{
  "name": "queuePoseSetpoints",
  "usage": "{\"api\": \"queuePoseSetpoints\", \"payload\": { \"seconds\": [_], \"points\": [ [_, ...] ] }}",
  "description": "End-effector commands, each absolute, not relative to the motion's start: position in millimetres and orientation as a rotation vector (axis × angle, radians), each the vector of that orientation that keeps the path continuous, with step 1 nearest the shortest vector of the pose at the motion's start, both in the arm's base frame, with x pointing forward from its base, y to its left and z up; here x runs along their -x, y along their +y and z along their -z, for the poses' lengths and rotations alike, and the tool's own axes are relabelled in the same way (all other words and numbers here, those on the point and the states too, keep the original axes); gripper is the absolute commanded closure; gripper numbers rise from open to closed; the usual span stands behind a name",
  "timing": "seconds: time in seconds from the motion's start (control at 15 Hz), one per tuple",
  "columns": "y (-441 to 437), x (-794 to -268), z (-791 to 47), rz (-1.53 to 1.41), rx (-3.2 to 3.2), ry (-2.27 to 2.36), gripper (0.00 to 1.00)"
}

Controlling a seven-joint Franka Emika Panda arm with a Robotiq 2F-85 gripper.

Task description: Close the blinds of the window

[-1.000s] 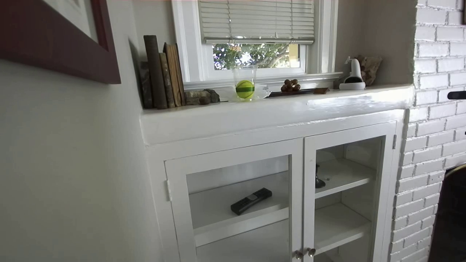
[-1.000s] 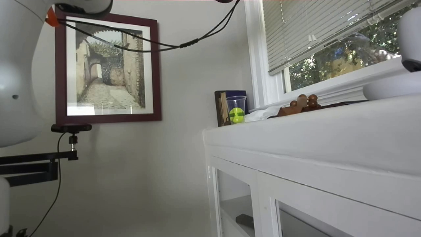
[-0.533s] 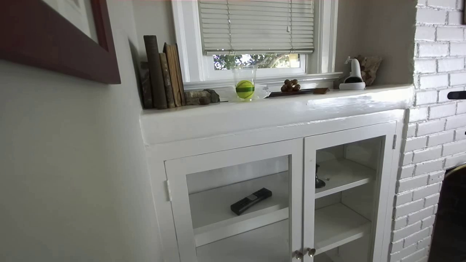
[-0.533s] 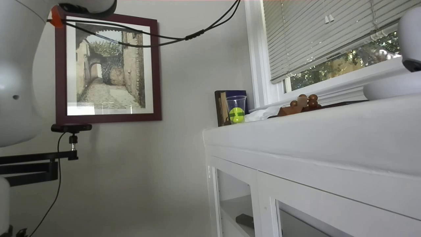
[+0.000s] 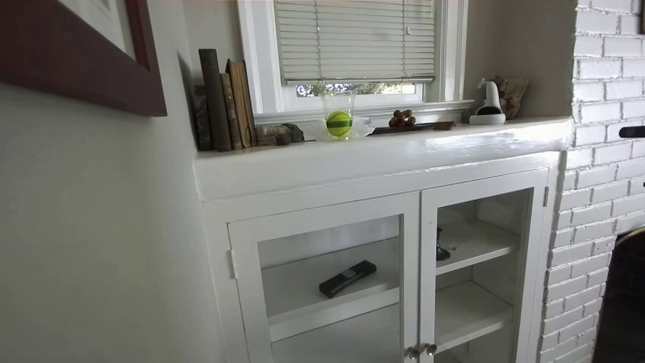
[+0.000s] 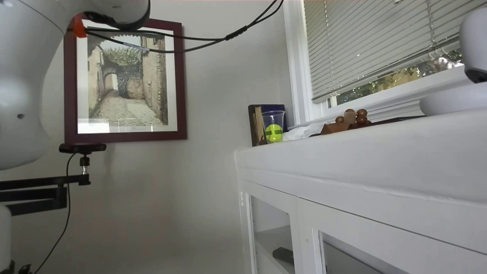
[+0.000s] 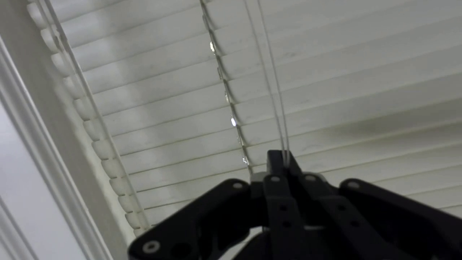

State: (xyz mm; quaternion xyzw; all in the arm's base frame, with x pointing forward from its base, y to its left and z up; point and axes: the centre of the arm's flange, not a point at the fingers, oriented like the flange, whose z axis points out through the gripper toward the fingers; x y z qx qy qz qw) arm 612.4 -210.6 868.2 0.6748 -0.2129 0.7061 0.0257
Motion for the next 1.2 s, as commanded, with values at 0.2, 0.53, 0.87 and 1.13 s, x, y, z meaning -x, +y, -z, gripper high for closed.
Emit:
{"api": "queuePoseSetpoints", "payload": {
  "seconds": [0.2,0.53,0.87,1.13],
  "points": [
    [-220.0,-642.5,-896.6,-2.204,-2.014,-0.685,0.99],
    [-216.9,-648.6,-884.5,-2.172,-2.061,-0.684,0.71],
    [-202.1,-641.6,-876.2,-2.022,-2.137,-0.674,0.38],
    [-180.9,-633.0,-871.8,-1.837,-2.197,-0.639,0.10]
  ]
}}
